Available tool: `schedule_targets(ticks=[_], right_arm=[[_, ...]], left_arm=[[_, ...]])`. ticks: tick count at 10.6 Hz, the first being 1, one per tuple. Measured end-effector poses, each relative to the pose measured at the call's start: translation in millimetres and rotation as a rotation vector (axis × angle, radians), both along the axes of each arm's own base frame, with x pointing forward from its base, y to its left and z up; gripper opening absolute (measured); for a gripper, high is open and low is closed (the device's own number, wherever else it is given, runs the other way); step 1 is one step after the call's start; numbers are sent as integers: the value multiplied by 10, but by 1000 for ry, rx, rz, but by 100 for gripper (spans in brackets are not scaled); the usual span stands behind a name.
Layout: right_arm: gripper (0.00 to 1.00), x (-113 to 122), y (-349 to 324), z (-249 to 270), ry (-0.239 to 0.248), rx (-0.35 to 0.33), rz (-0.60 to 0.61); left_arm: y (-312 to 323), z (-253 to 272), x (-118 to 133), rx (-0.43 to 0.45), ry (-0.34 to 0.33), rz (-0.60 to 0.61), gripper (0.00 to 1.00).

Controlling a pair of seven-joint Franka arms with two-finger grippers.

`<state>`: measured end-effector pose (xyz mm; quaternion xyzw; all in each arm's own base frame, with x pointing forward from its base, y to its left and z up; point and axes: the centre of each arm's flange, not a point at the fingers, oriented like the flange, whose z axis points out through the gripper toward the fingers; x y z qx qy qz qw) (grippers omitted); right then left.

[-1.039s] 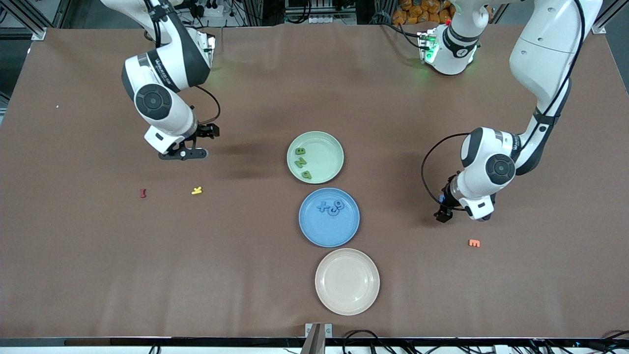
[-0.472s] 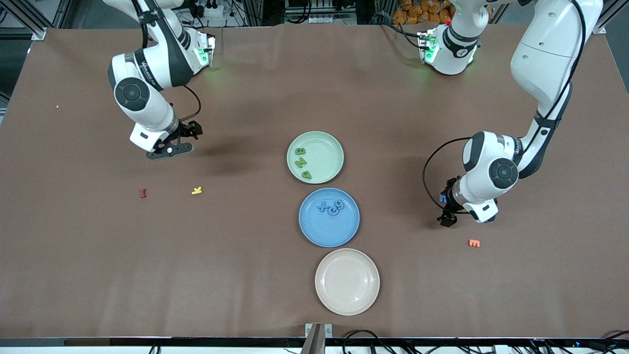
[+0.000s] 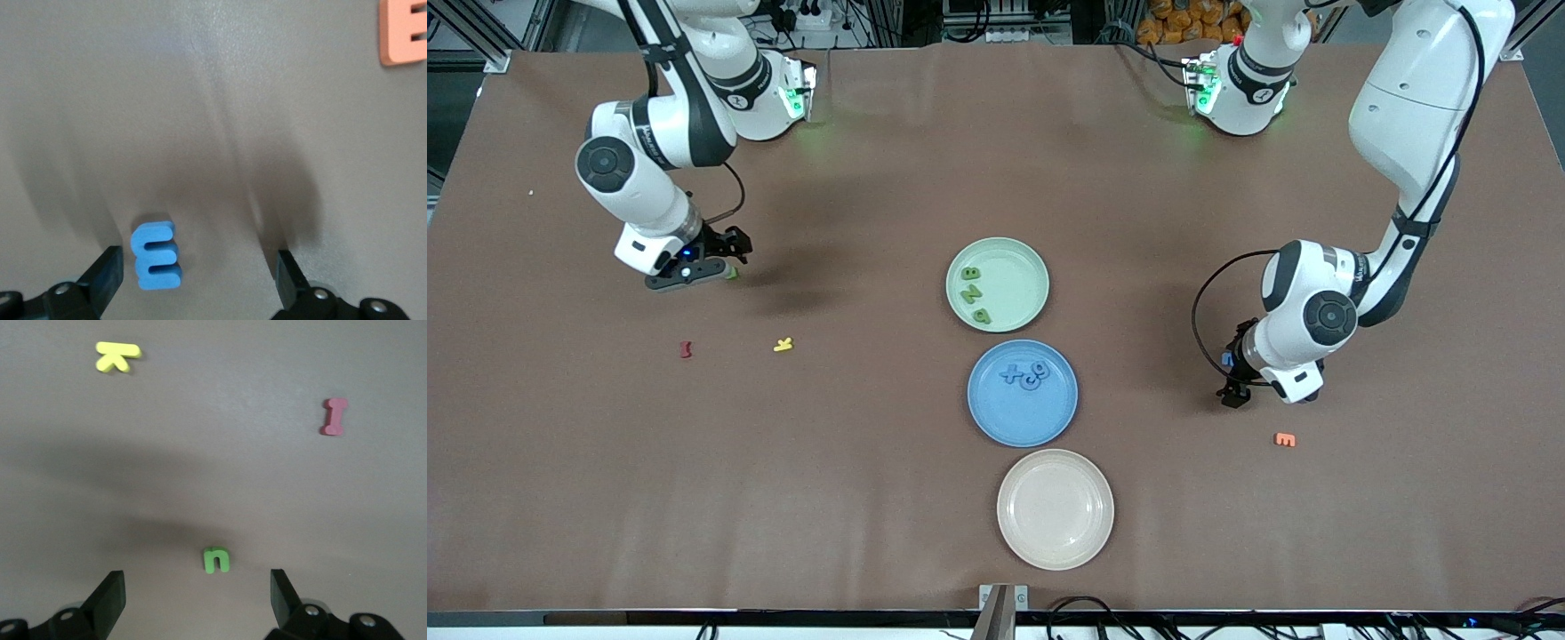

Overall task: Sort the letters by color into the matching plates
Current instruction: 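Grasp the green n with the right gripper while the left gripper grasps E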

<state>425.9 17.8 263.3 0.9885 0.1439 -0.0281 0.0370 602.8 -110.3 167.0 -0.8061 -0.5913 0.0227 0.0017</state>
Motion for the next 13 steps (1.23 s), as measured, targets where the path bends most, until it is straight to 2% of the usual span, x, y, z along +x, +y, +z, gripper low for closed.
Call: schedule_targets(ticks=[5, 6, 7, 8, 10, 11, 12, 13], right_arm=[[92, -127, -144, -248, -76, 27, -25], [91, -155, -187, -344, -79, 33, -36], [89, -171, -230, -416, -73, 35, -47], [88, -179, -255, -458, -67, 36, -53], [87, -190, -262, -499, -58, 37, -55], [83, -195, -260, -529, -58, 39, -55], [82, -201, -258, -569, -64, 42, -55], [73, -214, -255, -617, -64, 45, -54]], left_arm=[[0, 4, 0, 11, 8, -12, 100], [0, 4, 0, 11, 8, -12, 100], [0, 8, 3, 11, 7, -12, 96], [0, 26, 13, 11, 3, -12, 84], [13, 54, 8, 17, 12, -6, 55], [21, 67, 6, 20, 16, 17, 41], [23, 109, 16, 23, 12, 39, 32], [22, 121, 14, 24, 11, 51, 28]])
